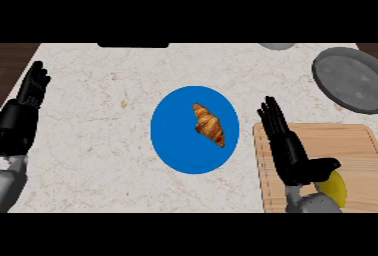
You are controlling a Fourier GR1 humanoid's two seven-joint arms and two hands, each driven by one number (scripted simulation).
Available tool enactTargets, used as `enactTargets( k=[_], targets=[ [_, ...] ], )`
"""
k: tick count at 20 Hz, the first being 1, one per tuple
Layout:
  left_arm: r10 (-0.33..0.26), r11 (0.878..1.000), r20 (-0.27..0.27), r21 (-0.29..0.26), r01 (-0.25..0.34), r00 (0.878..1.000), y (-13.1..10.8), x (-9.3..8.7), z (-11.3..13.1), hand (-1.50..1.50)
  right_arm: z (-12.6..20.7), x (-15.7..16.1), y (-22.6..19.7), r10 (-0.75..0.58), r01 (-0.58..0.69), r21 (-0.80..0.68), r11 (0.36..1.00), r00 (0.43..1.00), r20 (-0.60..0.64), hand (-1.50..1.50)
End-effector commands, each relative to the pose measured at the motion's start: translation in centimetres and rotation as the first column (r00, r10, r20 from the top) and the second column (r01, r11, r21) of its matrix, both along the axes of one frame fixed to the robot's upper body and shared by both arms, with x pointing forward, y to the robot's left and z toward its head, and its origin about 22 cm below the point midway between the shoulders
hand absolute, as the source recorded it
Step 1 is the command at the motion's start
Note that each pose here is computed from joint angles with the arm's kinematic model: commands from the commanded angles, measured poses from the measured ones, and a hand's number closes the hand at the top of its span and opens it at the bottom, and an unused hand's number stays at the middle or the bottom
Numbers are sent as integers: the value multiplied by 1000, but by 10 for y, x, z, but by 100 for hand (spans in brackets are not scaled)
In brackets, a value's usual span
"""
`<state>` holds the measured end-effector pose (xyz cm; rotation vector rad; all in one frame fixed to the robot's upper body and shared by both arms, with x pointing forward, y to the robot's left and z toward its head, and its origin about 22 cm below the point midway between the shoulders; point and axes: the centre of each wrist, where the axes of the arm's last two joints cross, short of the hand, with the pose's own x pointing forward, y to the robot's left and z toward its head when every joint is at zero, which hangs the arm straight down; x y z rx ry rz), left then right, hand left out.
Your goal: Pick the lemon from the cutting board and place it in the pan
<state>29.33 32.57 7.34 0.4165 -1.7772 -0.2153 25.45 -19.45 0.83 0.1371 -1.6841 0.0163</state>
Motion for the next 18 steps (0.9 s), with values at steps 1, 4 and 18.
enactTargets(
  k=[1,4,18],
  targets=[
    [32,999,-34,-24,-33,999,8,1,-23,0,-5,2,-19,148,-148,-17,989,989,-21,150],
    [6,993,-83,-114,-16,997,-15,1,-16,0,-6,-8,-77,429,-436,-89,896,899,-83,150],
    [-1,972,-156,-232,-35,988,-34,4,-17,0,95,-58,-323,372,-171,-626,760,906,204,-150]
  ],
)
